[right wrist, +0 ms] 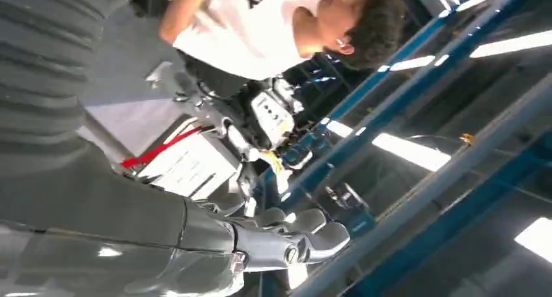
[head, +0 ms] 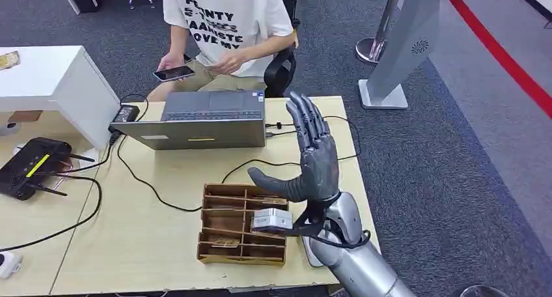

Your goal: Pass the card to the sensor for recognition and then transmit it.

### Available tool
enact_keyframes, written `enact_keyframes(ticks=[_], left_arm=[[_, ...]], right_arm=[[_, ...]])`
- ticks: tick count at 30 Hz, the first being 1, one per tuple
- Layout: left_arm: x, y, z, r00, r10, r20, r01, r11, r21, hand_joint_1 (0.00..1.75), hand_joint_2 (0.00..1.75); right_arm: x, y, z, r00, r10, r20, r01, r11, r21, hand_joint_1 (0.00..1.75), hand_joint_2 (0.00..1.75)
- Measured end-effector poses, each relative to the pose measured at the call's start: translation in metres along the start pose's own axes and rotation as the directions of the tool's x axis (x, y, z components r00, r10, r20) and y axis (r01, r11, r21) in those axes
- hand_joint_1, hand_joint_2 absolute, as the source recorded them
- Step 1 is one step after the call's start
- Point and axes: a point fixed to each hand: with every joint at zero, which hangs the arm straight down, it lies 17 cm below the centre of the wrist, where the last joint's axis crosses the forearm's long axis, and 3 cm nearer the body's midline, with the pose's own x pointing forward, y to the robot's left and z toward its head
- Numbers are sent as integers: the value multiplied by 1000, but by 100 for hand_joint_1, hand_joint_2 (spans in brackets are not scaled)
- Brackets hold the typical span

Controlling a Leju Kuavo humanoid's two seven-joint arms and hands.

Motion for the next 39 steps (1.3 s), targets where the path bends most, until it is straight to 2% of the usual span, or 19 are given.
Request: enact_keyframes(ticks=[2,3,4,5,6,9,14,20,21,23,24,25,26,27,28,33,35,39], left_arm=[[-1,0,0,1000,17,-3,-17,1000,0,0,0],[-2,-1,0,1000,28,-5,-28,1000,1,0,0],[-4,-1,0,999,44,-7,-44,999,4,0,0],[-6,-1,-1,998,58,-8,-58,998,6,0,0],[-7,-2,-1,998,68,-10,-68,998,6,0,0],[-10,-1,-1,995,99,-18,-99,995,5,0,0],[-12,-1,-1,991,129,-29,-129,992,8,0,0],[-13,0,-1,987,154,-33,-154,988,9,0,0],[-13,0,-1,987,156,-33,-156,988,9,0,0],[-13,0,-1,987,159,-34,-159,987,9,0,0],[-13,0,-1,986,160,-34,-160,987,9,0,0],[-13,0,-2,986,161,-34,-160,987,9,0,0],[-13,0,-2,986,163,-34,-163,987,9,0,0],[-13,0,-2,986,164,-35,-164,986,9,0,0],[-13,0,-2,986,165,-35,-164,986,9,0,0],[-14,0,-2,985,167,-37,-166,986,8,0,0],[-14,0,-1,985,168,-37,-167,986,7,0,0],[-14,0,-1,985,170,-38,-170,985,6,0,0]], right_arm=[[4,-8,2,998,-65,-19,65,997,-34,0,175],[6,-11,4,994,-101,-31,100,994,-49,5,175],[8,-14,7,989,-144,-45,141,988,-67,122,175],[11,-15,12,983,-173,-54,169,983,-75,164,175],[15,-16,16,979,-196,-57,192,978,-77,175,175],[30,-11,27,966,-253,-61,249,967,-61,175,175],[56,10,43,958,-285,-38,286,958,30,175,175],[66,28,59,953,-300,-36,303,945,122,175,175],[68,31,61,953,-301,-35,303,943,135,168,175],[71,38,66,956,-293,-30,294,940,172,138,175],[72,42,69,957,-289,-30,289,938,190,138,175],[73,47,72,958,-284,-32,284,934,214,98,175],[74,51,76,961,-276,-33,276,931,238,70,175],[74,57,80,963,-268,-33,267,927,263,70,175],[74,61,83,965,-261,-33,259,924,283,49,175],[72,77,96,978,-205,-20,199,915,351,51,175],[70,83,99,983,-182,-16,175,912,371,63,175],[66,90,105,989,-144,-7,135,906,400,70,175]])
